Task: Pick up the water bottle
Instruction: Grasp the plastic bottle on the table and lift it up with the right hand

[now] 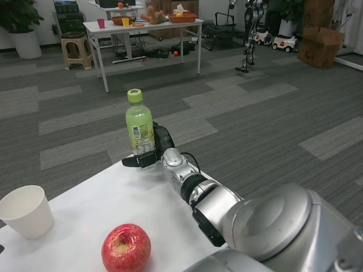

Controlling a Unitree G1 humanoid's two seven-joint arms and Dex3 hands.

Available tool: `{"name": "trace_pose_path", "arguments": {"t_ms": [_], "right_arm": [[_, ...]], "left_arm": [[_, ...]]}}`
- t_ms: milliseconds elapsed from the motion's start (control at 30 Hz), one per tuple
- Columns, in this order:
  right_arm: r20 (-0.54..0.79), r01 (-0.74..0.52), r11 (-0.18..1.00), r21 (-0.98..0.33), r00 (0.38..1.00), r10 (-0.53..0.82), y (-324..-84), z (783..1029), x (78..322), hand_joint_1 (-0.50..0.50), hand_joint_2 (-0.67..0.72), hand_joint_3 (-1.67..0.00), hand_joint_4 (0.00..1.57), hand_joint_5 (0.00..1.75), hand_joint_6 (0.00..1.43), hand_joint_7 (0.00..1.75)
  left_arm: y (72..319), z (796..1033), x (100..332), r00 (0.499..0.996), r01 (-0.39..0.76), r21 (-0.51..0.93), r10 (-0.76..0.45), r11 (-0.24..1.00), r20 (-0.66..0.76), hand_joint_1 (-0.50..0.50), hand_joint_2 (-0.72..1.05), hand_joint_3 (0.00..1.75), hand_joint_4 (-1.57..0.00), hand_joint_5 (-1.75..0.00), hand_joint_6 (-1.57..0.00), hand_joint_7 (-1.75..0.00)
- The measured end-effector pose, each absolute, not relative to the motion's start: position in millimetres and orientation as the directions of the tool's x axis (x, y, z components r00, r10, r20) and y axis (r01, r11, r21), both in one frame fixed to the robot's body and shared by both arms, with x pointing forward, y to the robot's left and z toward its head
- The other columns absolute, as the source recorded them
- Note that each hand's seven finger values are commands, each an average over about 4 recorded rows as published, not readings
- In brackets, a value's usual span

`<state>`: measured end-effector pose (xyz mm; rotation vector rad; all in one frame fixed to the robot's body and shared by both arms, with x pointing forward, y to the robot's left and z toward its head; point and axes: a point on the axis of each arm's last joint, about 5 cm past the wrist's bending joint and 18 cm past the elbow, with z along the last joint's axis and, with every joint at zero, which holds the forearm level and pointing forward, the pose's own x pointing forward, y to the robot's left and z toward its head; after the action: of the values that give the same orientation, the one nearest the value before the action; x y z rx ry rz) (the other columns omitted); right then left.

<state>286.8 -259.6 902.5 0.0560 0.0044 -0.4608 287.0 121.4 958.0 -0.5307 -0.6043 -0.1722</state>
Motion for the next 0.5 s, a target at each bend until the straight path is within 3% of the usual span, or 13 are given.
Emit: {"name": "trace_pose_path", "arguments": {"t_ms": [200, 500], "right_arm": [[0.024, 0.43, 0.898, 0.089, 0.901, -0.434, -258.9, 908.3, 286.3, 0.38, 0.23, -1.19, 0.85, 1.19, 0.72, 1.61], [0.104, 0.397, 0.907, 0.138, 0.905, -0.412, -258.2, 918.0, 281.6, 0.38, 0.22, -1.19, 0.86, 1.26, 0.69, 1.61]], "left_arm": [[121.5, 958.1, 287.0, 0.813, 0.305, -0.424, -0.001, 0.853, 0.582, -0.5, -0.72, 0.09, 0.0, 0.0, 0.0, 0.0], [121.5, 958.1, 287.0, 0.813, 0.304, -0.425, 0.0, 0.853, 0.582, -0.5, -0.72, 0.09, 0.0, 0.0, 0.0, 0.0]]}}
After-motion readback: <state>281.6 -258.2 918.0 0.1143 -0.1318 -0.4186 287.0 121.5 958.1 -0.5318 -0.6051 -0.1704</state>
